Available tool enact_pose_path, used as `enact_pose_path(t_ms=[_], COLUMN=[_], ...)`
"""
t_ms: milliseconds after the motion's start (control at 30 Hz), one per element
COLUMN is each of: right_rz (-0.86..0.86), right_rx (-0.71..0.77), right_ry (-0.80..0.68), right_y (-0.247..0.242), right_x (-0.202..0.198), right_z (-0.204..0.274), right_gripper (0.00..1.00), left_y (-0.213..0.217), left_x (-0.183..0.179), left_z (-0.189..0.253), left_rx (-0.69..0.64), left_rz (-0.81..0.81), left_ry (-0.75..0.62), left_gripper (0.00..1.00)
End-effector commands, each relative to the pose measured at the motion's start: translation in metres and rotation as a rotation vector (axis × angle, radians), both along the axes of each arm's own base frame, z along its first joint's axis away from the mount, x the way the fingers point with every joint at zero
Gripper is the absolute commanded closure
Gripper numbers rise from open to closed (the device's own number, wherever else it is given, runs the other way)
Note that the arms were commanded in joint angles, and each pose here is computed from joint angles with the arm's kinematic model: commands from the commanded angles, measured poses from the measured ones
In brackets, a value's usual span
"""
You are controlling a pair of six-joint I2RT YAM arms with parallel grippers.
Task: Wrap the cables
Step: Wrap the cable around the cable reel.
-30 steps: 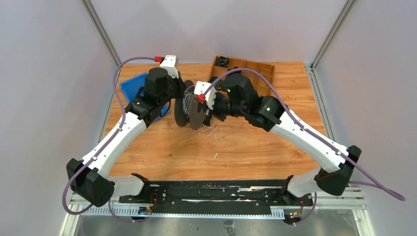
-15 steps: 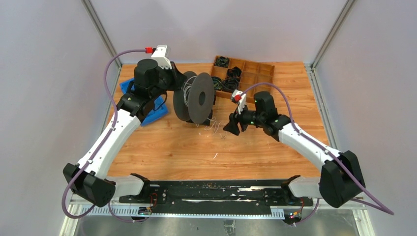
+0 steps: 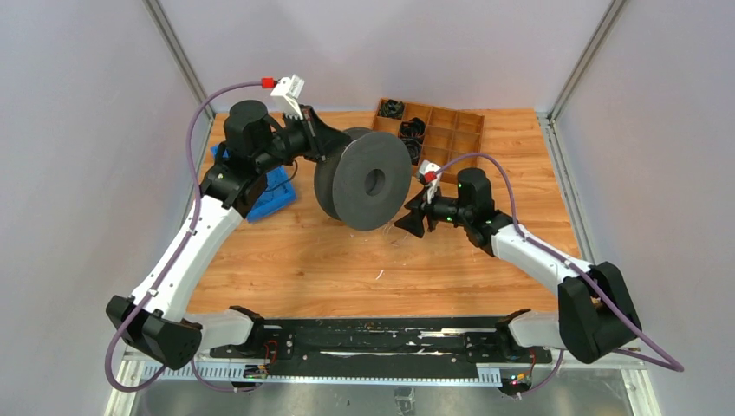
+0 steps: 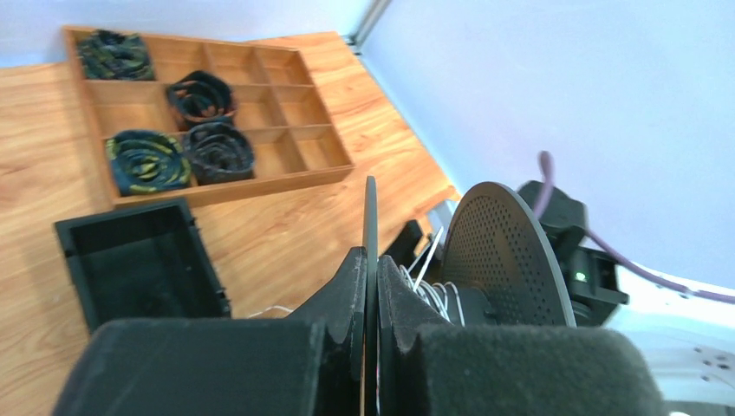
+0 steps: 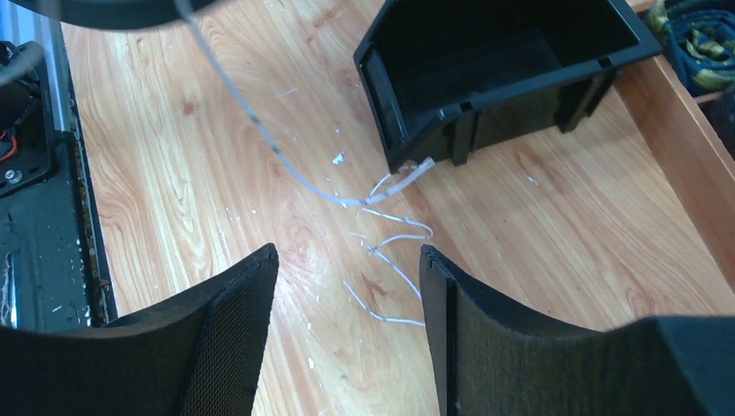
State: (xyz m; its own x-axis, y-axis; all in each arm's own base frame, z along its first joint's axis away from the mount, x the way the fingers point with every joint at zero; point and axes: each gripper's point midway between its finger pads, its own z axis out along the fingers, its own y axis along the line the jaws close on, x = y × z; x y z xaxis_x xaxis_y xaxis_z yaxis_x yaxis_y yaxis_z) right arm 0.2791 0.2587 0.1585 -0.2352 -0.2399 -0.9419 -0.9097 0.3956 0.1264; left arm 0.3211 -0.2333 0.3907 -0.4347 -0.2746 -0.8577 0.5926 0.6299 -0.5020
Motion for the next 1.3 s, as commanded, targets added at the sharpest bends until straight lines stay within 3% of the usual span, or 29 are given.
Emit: enact_pose_path(t_ms=[0,333,633,800,900,1100,1267], right_rz=[0.046,0.111,0.117,0.024,-0.015,0.048,0.04], right_rx=[0.057,0.068,0.117,0.157,0.142,0.06,0.093], right_ry=[-0.062,-0.104,-0.237,-0.181,-0.222,-0.201,-0.152], right_y=[-0.011,-0.01,0.01,0.015,0.01,-0.003,-0.013], right_x=[-0.004,-0.013,-0.002,0.02,0.027,0.003,-0.006], right_z=[0.014,0.016,0.035,0.024,0.017,0.012,0.013], right_gripper=[0.39,0.39,0.39,0.39,0.39,0.39,0.39], left_y=[-0.007,-0.011,-0.008,-0.005,0.0,0.009,0.01], left_x=[-0.031,-0.037,-0.034,-0.029,-0.028,-0.018,-0.015], left_z=[0.065,0.075,0.094,0.092,0.094,0.088,0.09], left_rx=[-0.14,-0.229,-0.331,-0.345,-0.347,-0.336,-0.37], left_rz=[-0.12,-0.177,-0.205,-0.185,-0.168,-0.113,-0.115], left_ry=[-0.117,-0.095,-0.067,-0.053,-0.056,-0.04,-0.022], left_gripper=[1.0,1.0,1.0,1.0,1.0,1.0,1.0])
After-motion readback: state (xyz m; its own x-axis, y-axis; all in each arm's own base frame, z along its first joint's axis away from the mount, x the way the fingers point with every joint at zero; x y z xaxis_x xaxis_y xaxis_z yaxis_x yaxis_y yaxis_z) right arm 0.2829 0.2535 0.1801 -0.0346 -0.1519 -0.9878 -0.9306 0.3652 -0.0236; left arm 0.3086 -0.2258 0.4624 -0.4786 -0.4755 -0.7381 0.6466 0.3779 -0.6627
